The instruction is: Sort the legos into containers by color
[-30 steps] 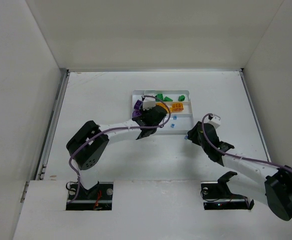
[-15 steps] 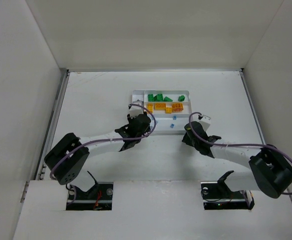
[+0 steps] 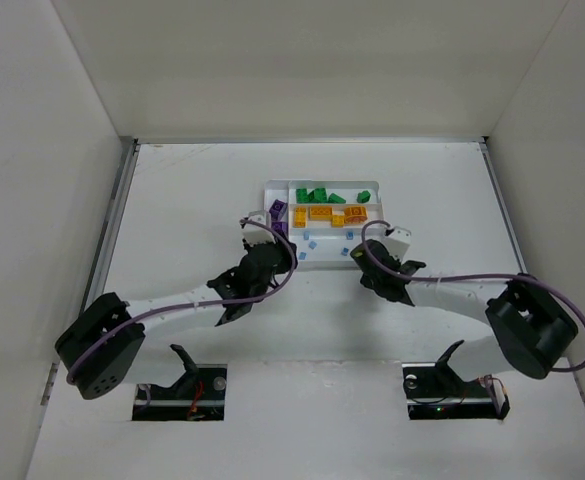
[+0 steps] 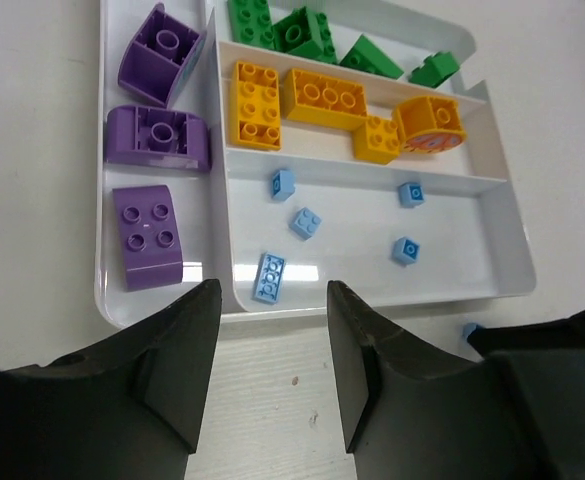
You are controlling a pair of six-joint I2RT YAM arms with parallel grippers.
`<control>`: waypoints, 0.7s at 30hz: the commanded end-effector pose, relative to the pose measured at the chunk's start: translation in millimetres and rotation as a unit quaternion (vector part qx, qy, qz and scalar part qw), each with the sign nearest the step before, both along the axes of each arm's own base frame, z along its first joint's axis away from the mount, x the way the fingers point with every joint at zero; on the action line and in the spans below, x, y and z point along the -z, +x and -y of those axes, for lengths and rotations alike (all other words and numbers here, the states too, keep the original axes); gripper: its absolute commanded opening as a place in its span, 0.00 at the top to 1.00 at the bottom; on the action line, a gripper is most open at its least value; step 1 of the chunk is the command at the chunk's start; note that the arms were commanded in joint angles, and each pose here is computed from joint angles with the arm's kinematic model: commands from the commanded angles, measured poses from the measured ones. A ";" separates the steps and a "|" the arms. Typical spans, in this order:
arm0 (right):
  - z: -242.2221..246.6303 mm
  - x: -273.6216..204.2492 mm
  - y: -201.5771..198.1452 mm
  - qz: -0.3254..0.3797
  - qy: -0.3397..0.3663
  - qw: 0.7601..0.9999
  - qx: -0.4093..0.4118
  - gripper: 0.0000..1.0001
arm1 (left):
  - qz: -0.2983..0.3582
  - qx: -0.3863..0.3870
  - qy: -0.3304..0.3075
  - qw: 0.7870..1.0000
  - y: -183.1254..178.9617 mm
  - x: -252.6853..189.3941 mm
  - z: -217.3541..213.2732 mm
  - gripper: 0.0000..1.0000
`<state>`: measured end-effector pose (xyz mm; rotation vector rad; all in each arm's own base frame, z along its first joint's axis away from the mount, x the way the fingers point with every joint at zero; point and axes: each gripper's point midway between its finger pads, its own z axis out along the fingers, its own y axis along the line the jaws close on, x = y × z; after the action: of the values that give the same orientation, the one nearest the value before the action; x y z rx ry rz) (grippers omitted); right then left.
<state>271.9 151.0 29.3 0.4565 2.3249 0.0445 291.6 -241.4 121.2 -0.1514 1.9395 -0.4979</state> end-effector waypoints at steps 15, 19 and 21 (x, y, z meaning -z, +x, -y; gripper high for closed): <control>-16.9 -99.0 60.2 0.124 0.050 0.991 -0.007 0.47 | 0.063 -0.007 -0.060 0.996 4.6 -31.7 -3.6 0.53; 26.3 -92.1 47.8 0.117 0.019 0.992 0.038 0.50 | 0.060 -0.003 -0.064 0.996 3.8 -31.2 -1.9 0.53; 52.3 -84.3 34.3 0.104 -0.001 0.992 0.070 0.52 | 0.060 -0.003 -0.066 0.996 3.5 -31.6 -1.2 0.53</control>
<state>316.6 133.4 109.8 0.5114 2.1266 0.1206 293.1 -239.0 134.7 -0.1816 1.8503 -0.5663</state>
